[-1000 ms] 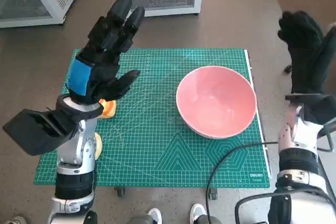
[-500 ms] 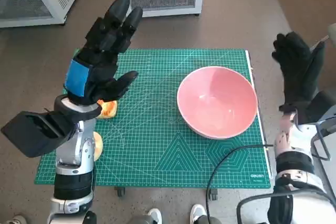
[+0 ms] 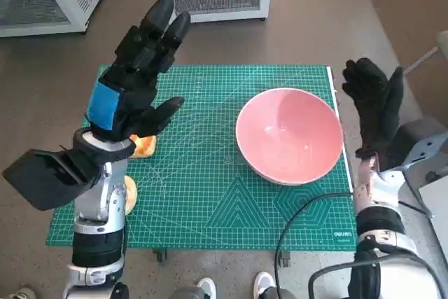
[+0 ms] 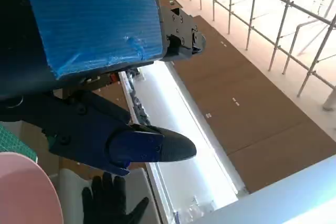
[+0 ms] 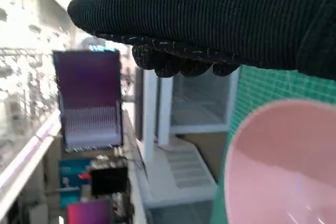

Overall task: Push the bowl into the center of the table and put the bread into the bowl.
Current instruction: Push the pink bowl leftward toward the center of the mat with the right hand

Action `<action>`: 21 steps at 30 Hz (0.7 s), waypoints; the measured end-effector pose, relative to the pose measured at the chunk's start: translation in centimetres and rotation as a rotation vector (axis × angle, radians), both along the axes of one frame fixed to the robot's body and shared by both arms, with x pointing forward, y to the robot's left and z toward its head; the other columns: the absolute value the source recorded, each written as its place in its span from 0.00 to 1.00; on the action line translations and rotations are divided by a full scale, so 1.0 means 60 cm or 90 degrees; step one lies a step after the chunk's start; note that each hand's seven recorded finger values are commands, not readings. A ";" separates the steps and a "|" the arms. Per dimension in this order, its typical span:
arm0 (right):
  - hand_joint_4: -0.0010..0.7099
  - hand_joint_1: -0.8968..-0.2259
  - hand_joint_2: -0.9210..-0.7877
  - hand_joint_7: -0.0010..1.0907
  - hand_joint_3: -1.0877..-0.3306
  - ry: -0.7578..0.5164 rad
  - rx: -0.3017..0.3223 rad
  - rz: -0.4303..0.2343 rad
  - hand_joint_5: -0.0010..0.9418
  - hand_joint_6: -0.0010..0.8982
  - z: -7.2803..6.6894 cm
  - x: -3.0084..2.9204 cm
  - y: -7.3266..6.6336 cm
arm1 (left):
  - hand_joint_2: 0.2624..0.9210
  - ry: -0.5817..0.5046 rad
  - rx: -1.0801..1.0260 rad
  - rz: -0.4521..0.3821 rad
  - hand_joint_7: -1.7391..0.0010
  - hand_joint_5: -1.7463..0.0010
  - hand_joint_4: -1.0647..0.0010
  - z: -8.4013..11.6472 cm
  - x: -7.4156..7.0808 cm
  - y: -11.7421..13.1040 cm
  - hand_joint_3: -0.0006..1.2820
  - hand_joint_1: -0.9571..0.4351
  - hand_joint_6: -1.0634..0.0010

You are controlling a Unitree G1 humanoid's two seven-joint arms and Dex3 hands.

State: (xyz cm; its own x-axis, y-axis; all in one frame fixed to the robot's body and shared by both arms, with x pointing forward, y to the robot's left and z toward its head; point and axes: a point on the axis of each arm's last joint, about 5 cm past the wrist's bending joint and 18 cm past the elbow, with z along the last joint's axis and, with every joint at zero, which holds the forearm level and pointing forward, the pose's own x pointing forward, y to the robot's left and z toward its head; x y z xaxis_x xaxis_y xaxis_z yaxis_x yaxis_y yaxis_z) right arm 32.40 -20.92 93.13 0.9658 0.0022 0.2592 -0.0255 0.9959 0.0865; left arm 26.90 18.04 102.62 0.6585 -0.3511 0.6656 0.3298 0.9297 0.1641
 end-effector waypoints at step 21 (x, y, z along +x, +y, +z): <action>0.26 0.32 0.00 0.17 0.27 0.047 0.013 0.036 0.01 0.20 -0.014 0.0035 0.044 | 1.00 0.006 -0.009 -0.004 0.98 1.00 0.81 -0.004 -0.002 0.012 0.23 0.21 0.80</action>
